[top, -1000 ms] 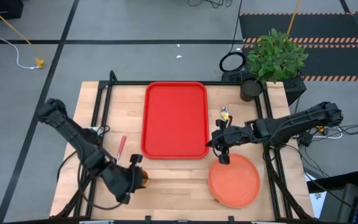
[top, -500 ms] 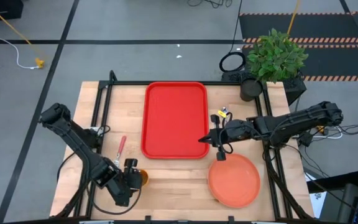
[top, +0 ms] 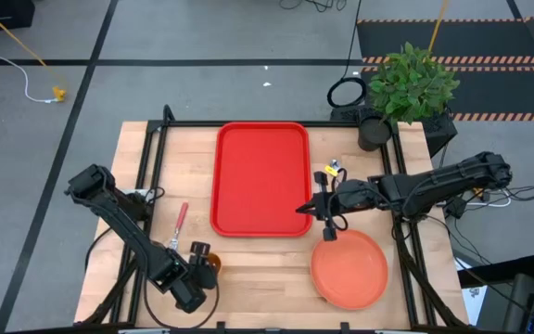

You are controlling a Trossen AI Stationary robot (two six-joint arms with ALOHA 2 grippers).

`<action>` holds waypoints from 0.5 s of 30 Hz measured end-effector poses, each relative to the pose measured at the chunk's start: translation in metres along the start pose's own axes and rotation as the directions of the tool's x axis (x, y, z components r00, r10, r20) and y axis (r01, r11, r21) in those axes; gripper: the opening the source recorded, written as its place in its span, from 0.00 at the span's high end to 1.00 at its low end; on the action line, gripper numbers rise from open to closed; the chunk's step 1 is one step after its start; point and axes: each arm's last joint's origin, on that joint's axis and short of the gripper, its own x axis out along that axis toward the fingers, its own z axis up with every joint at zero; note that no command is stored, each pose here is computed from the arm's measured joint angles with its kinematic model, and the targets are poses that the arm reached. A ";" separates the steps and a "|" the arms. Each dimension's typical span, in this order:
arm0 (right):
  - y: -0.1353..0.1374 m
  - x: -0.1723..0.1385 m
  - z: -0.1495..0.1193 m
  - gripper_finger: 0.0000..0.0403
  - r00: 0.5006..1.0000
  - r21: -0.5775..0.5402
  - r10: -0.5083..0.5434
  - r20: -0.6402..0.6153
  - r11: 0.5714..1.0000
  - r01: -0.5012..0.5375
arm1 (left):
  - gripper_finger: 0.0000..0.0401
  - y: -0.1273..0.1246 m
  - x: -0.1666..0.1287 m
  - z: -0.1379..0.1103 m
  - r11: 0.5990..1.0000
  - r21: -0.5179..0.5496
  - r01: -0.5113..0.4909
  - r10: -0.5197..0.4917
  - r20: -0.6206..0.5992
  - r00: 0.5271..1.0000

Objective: Pick and place plate/cup/fork/spoon on tray
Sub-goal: Put the yellow cup on the red serving tray

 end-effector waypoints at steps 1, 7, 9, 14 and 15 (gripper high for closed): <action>0.000 0.000 0.001 1.00 1.000 0.000 0.000 0.006 1.000 0.000 | 0.65 0.000 0.000 0.001 1.000 0.023 0.007 -0.007 0.004 1.000; 0.000 0.000 0.001 1.00 1.000 0.001 0.000 0.006 1.000 0.000 | 0.96 0.006 -0.012 0.018 0.981 0.180 0.075 -0.079 0.017 0.997; 0.000 0.000 0.001 1.00 1.000 0.001 0.000 0.006 1.000 0.000 | 0.96 0.010 -0.018 0.027 0.979 0.191 0.075 -0.084 0.040 0.996; 0.000 0.000 0.001 1.00 1.000 0.009 -0.001 0.008 1.000 0.001 | 0.98 0.024 -0.054 0.045 0.944 0.324 0.062 -0.064 -0.002 0.998; 0.000 0.000 0.001 1.00 1.000 0.009 -0.001 0.011 1.000 0.001 | 0.98 0.029 -0.062 0.049 0.934 0.352 0.055 -0.057 -0.005 0.998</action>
